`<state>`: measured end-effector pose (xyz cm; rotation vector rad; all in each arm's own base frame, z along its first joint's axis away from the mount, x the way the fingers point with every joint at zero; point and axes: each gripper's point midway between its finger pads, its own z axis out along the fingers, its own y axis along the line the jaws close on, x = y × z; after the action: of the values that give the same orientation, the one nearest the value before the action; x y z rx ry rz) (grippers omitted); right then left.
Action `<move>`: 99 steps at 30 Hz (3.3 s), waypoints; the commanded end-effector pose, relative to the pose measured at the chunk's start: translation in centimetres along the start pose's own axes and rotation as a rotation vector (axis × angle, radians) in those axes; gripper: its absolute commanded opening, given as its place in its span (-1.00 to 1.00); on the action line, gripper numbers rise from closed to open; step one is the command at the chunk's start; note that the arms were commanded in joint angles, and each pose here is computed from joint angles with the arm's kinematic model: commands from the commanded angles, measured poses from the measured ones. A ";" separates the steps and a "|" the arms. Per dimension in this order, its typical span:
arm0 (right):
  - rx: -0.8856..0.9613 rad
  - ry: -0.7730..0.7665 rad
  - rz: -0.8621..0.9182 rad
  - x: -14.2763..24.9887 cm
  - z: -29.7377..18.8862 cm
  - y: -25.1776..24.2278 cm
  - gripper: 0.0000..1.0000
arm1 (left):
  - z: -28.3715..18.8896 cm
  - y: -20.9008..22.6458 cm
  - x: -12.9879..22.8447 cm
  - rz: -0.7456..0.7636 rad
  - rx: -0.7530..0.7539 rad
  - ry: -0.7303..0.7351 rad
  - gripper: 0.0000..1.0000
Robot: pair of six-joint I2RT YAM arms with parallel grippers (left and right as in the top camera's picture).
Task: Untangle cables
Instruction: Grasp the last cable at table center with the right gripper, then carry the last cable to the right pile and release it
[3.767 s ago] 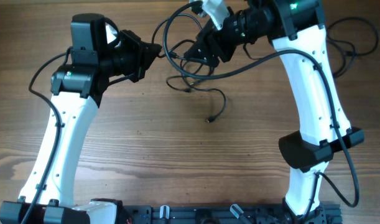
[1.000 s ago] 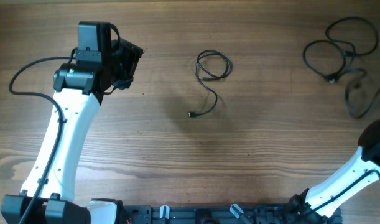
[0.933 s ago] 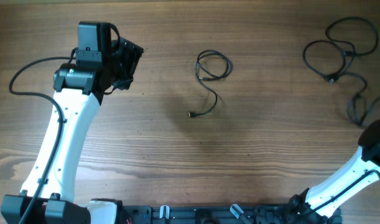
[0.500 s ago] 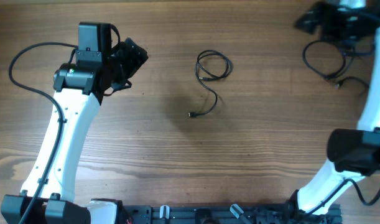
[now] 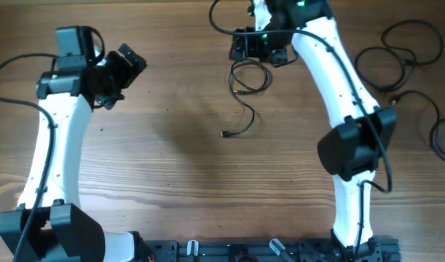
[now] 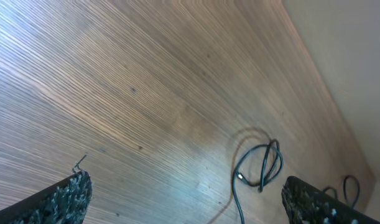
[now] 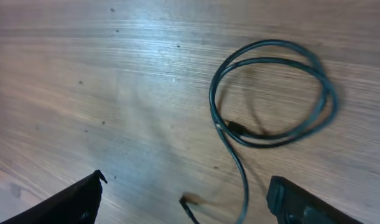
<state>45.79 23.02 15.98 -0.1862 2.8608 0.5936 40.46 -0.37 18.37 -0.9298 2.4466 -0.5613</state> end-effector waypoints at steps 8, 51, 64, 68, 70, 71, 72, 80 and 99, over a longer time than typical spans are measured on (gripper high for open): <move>0.019 0.133 0.110 1.9 6.6 -0.9 0.66 | -0.1 1.4 0.0 0.038 -0.047 0.007 1.00; 0.055 0.037 0.157 -1.0 13.0 -2.9 -0.91 | -0.1 1.4 0.0 0.039 -0.047 0.007 1.00; 0.129 -0.523 0.275 -2.1 -24.6 -11.5 -0.91 | -0.1 1.4 0.0 0.038 -0.047 0.007 1.00; 0.295 -0.563 0.590 2.1 -29.5 -22.2 -0.91 | -0.1 1.4 0.0 0.038 -0.047 0.007 1.00; 0.371 -0.572 0.747 4.5 -31.1 -27.6 -0.91 | -0.1 1.4 0.0 0.038 -0.047 0.007 1.00; 0.389 -0.581 0.795 5.4 -31.8 -29.6 -0.91 | -0.1 1.4 0.0 0.038 -0.047 0.007 1.00; 0.407 -0.591 0.839 6.2 -32.4 -31.5 -0.91 | -0.1 1.4 0.0 0.038 -0.047 0.007 1.00; 0.496 -0.696 0.997 7.0 -32.6 -45.0 -0.92 | -0.1 1.4 0.0 0.038 -0.047 0.007 1.00; 0.512 -0.463 1.073 8.3 -21.5 -52.6 0.77 | -0.1 1.4 0.0 0.038 -0.047 0.007 1.00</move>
<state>43.38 -34.12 10.89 1.4122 2.3490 0.0598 39.73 0.40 17.84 -0.9128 2.4831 -0.5159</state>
